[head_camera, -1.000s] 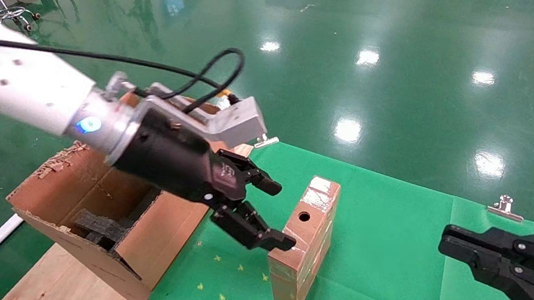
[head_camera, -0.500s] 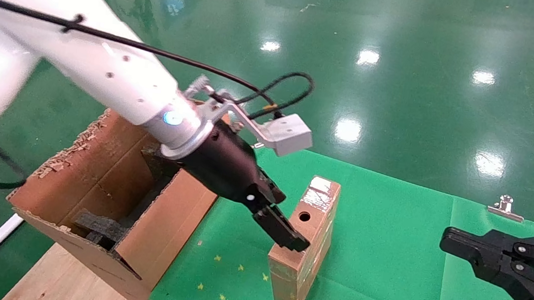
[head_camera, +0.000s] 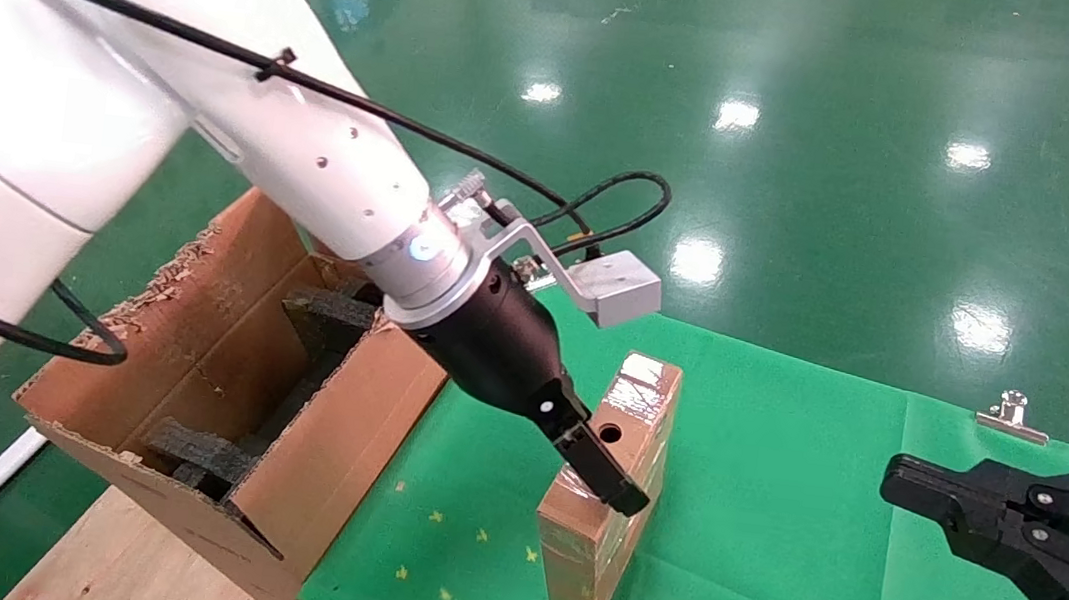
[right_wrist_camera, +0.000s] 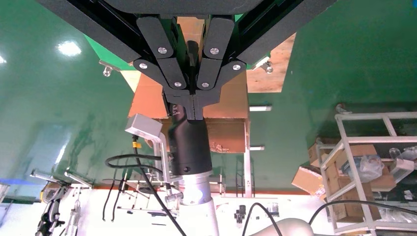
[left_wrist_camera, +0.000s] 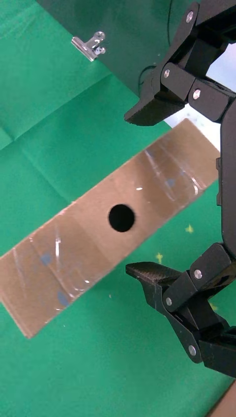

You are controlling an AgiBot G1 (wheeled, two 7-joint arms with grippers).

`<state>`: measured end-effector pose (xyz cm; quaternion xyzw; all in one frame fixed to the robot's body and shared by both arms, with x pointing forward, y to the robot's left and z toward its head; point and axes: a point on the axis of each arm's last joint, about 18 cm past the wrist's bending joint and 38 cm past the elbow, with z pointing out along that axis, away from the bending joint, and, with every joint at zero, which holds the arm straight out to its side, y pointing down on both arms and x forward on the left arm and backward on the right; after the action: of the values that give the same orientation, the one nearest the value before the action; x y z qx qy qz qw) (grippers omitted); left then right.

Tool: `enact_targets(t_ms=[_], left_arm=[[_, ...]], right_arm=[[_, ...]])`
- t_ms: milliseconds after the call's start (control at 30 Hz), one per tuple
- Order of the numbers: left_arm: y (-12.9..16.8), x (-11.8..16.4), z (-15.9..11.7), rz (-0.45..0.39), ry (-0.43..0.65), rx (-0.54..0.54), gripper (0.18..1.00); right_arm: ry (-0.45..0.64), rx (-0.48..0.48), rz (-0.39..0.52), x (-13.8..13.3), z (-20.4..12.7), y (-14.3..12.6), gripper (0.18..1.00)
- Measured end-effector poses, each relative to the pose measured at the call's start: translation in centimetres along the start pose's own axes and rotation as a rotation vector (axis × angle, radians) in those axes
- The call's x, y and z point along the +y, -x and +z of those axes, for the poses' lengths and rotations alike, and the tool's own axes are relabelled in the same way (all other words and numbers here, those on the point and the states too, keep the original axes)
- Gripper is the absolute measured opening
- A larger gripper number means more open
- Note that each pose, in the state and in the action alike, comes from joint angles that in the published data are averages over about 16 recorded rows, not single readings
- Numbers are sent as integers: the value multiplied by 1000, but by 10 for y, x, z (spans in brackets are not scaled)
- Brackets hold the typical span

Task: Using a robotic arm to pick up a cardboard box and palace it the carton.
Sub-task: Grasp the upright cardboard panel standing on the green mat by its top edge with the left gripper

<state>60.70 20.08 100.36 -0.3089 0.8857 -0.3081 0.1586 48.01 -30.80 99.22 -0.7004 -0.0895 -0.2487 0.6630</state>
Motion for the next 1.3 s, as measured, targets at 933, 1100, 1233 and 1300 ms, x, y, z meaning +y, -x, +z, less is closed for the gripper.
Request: enact_targets(t_ms=[933,1100,1233,1300], left_arm=[[2,-5,13,-12,39,-17,937],[2,-4,13,-12,36,-15,876],[2,-4,12,-12,35,-15,799],[2,-4,12,-12,34,-14,769]], right_arm=[[0,0,0,0,0,0,336],[0,0,0,0,0,0,433],[0,0,0,0,0,0,519],[0,0,0,0,0,0,572]])
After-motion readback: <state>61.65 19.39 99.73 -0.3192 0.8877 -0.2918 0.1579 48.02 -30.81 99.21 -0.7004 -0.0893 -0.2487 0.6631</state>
